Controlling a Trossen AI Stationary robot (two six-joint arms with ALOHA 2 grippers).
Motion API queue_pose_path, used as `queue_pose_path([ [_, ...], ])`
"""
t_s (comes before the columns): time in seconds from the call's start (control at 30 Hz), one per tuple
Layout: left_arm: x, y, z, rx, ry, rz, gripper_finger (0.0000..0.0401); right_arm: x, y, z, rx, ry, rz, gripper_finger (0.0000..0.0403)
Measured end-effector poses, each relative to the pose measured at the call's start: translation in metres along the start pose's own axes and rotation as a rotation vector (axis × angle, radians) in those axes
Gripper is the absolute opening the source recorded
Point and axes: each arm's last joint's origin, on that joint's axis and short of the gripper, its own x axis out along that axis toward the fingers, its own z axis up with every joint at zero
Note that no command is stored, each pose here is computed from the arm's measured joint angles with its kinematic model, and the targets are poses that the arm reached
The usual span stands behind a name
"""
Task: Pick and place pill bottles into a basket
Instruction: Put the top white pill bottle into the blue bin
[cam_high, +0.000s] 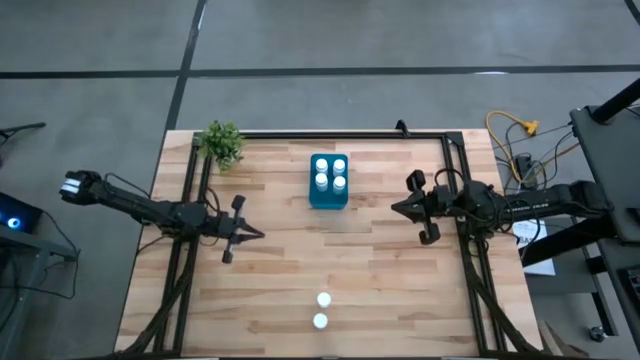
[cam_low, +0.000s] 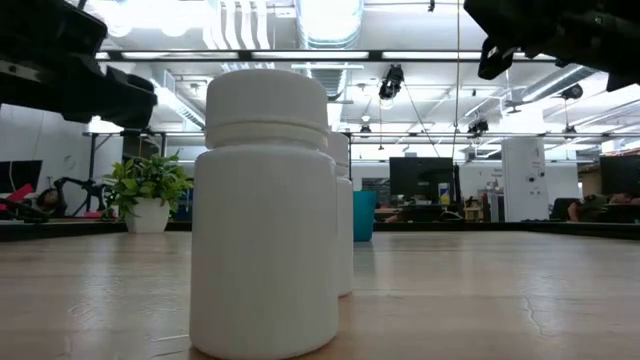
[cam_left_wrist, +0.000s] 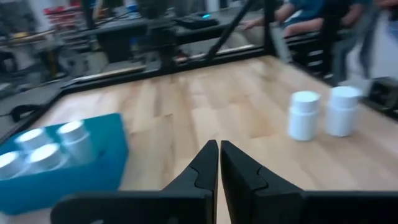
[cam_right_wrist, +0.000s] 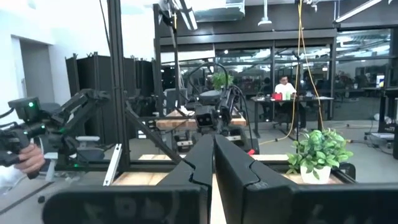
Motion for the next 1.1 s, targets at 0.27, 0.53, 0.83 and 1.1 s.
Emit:
queue_pose_path([
  [0.27,-0.001,0.011,0.000,0.000,-0.002,0.096,0.0001,0.000,0.000,-0.004,-0.002,0.039,-0.004,0.0009],
  [0.53,-0.005,0.016,0.004,0.013,-0.050,0.105,0.0001,0.000,-0.001,-0.008,0.004,0.084,-0.009,0.0009],
  [0.83,-0.012,0.016,0.005,0.030,-0.055,0.107,0.0001,0.002,0.001,-0.008,-0.020,0.138,0.057,0.0009],
  [1.1,-0.021,0.016,0.006,0.032,-0.077,0.110,0.0001,0.023,0.003,0.026,-0.046,0.235,0.092,0.0009],
])
